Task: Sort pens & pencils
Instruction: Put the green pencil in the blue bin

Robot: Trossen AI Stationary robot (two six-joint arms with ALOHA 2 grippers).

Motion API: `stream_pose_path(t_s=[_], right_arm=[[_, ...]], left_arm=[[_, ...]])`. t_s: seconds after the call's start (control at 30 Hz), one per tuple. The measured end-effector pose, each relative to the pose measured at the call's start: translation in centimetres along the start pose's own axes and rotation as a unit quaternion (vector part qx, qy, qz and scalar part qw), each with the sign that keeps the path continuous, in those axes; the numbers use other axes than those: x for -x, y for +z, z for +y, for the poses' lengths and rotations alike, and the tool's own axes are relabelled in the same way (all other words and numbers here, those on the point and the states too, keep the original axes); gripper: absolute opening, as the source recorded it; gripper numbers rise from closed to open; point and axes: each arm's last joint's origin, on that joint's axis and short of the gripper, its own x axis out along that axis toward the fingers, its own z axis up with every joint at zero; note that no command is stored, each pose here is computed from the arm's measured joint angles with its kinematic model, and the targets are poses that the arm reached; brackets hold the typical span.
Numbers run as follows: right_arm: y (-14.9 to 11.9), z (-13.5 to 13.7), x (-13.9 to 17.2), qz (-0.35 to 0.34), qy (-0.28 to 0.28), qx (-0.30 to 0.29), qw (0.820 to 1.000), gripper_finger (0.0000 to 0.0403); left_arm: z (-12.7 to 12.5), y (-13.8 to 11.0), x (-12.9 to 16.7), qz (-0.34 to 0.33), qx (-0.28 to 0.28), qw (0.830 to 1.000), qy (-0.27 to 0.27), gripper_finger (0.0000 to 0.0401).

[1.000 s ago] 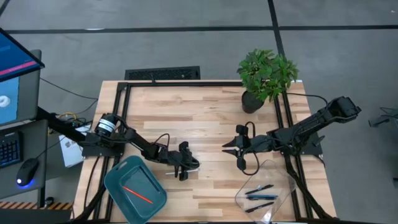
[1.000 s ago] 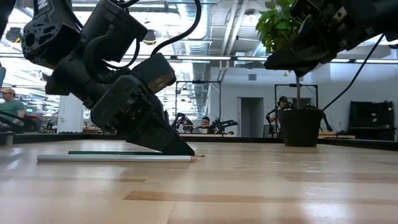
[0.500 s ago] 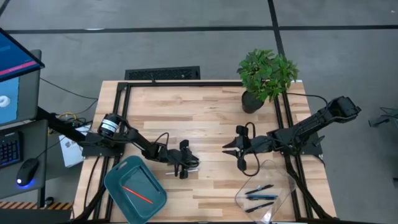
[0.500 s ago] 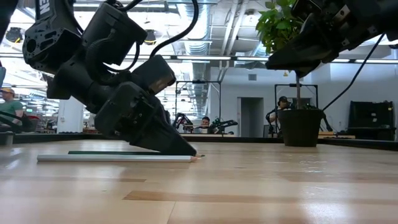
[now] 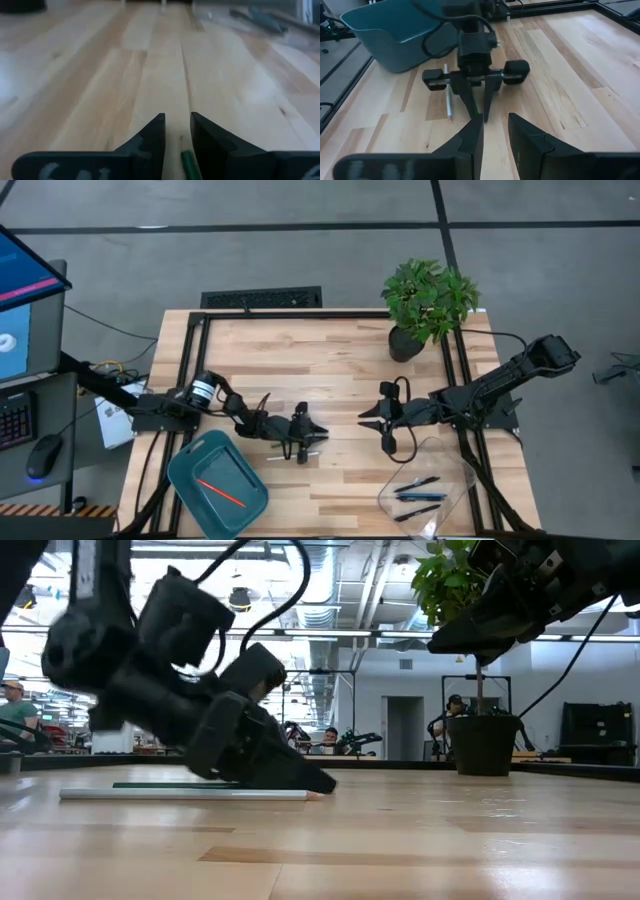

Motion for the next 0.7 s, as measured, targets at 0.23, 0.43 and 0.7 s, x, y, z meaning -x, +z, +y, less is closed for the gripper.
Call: stream_pose_path(t_s=[0.23, 0.43, 0.7], right_arm=[[-0.1, 0.0, 0.0, 0.003, -0.001, 0.001, 1.000, 0.0113], [-0.1, 0.0, 0.0, 0.003, -0.001, 0.001, 1.000, 0.0113], [-0.1, 0.0, 0.0, 0.004, -0.001, 0.001, 1.000, 0.0113]], left_arm=[[-0.1, 0.0, 0.2, -0.006, 0.000, 1.000, -0.012, 0.0084], [0.0, 0.0, 0.9, 0.020, 0.008, 0.999, -0.028, 0.0084], [-0.1, -0.1, 1.0, 0.026, 0.011, 0.999, -0.035, 0.0084]])
